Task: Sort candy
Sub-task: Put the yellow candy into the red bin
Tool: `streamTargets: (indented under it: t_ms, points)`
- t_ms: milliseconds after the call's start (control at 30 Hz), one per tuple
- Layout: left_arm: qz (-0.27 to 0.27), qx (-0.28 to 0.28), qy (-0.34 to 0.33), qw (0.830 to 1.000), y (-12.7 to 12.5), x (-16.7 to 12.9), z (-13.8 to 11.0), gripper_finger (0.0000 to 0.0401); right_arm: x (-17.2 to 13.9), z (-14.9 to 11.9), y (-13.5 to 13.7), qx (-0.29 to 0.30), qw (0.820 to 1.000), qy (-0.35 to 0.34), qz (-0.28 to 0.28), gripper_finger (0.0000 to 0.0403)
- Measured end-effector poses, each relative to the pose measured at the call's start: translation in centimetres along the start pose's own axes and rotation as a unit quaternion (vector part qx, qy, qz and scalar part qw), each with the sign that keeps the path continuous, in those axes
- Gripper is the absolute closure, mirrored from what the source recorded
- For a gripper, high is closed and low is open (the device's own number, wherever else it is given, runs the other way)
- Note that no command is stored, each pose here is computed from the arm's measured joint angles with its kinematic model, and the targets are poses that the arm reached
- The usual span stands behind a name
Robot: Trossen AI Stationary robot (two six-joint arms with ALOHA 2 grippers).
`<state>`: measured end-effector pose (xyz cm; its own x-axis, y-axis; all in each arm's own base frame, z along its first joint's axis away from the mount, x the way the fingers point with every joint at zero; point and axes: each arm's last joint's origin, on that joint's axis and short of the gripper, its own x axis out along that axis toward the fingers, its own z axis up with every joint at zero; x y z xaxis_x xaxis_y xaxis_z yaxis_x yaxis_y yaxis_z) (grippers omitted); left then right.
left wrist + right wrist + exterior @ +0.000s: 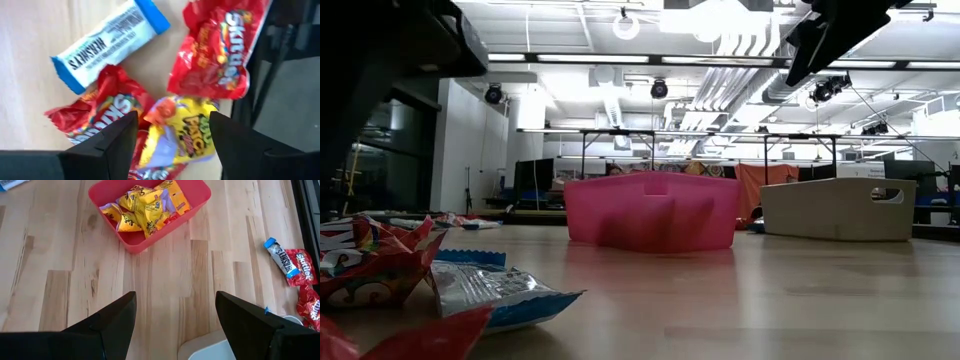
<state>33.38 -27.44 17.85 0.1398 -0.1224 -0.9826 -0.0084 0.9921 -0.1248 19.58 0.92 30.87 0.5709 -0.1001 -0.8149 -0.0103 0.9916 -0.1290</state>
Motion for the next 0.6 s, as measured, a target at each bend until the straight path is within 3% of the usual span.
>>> streamTargets:
  t_ms: [133, 433, 533, 600]
  points:
    - [0.009, -0.006, 0.012, 1.000, 0.37, 0.69, -0.45, 0.0206, 0.00, 0.00, -0.01, 0.000, 1.000, 0.000, 0.000, 0.0135]
    - [-0.006, 0.006, 0.021, 1.000, -0.09, 1.08, -0.98, 0.0322, 0.00, 0.00, -0.01, 0.000, 1.000, 0.000, 0.000, 0.0135]
    - [-0.001, 0.008, 0.016, 1.000, -0.15, 1.07, -1.03, 0.0379, 0.00, 0.00, -0.01, 0.000, 1.000, 0.000, 0.000, 0.0135]
    - [0.000, 0.003, 0.016, 1.000, -0.13, 1.07, -1.01, 0.0393, 0.00, 0.00, -0.01, 0.000, 1.000, 0.000, 0.000, 0.0135]
